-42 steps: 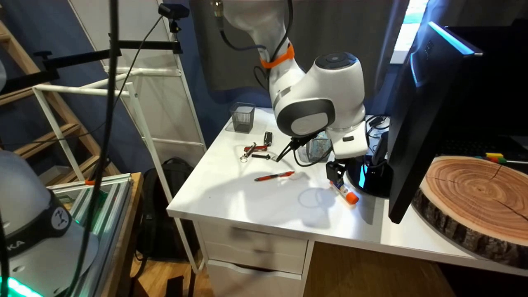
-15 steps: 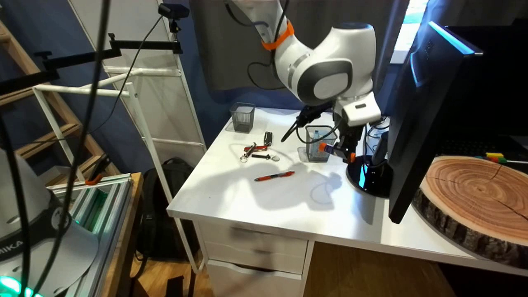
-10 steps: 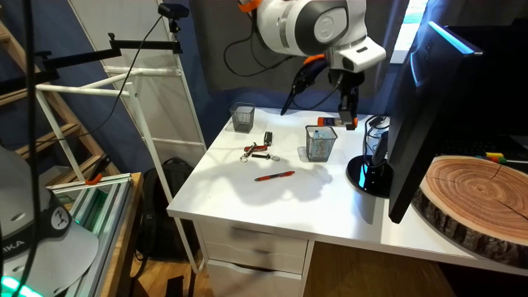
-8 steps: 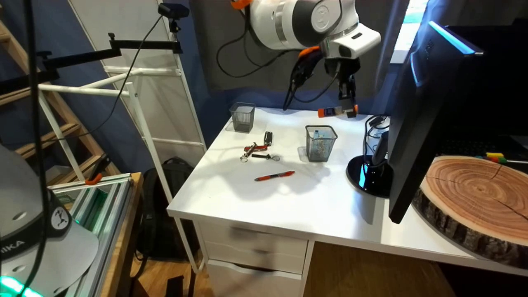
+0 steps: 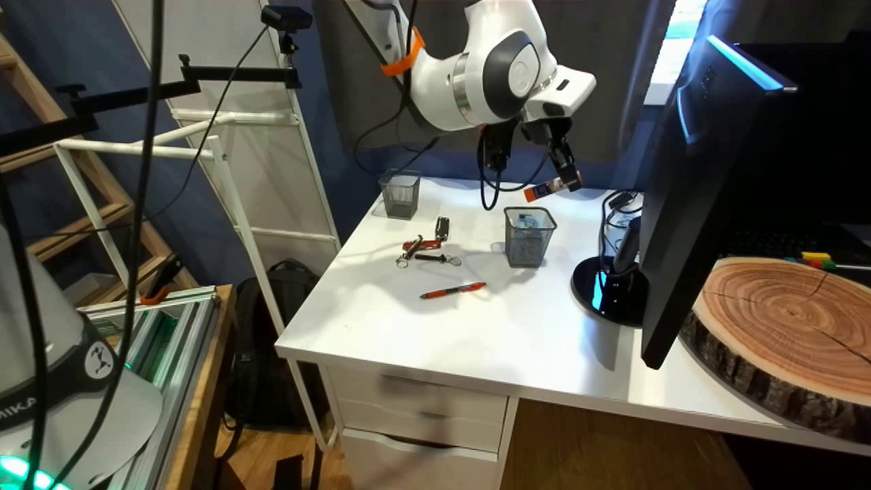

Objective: Pick up the paper glue stick and put it in the desktop pen and pencil basket

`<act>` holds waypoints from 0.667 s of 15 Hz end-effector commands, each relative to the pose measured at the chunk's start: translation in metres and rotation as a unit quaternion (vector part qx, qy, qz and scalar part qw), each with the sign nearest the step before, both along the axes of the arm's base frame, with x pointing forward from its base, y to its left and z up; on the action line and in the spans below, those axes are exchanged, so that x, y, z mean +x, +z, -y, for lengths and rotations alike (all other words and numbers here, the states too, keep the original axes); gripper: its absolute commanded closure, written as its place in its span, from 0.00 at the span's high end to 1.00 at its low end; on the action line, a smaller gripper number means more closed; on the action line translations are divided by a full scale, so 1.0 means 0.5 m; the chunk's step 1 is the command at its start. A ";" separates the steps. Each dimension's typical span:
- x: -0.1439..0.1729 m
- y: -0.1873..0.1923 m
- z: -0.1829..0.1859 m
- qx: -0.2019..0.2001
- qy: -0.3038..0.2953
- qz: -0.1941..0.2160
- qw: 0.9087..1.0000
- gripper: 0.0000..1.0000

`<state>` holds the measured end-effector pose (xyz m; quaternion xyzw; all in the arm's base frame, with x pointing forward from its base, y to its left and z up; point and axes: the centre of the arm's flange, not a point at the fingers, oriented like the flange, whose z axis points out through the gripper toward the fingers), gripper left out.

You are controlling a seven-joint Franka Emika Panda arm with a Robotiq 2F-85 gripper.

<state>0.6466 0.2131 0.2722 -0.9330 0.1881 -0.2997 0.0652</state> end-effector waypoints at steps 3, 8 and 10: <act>0.032 -0.078 -0.057 -0.039 0.019 0.008 0.999 0.08; 0.003 -0.078 -0.094 -0.060 0.028 0.009 0.998 0.72; 0.002 -0.026 -0.078 -0.038 0.012 0.026 0.999 0.84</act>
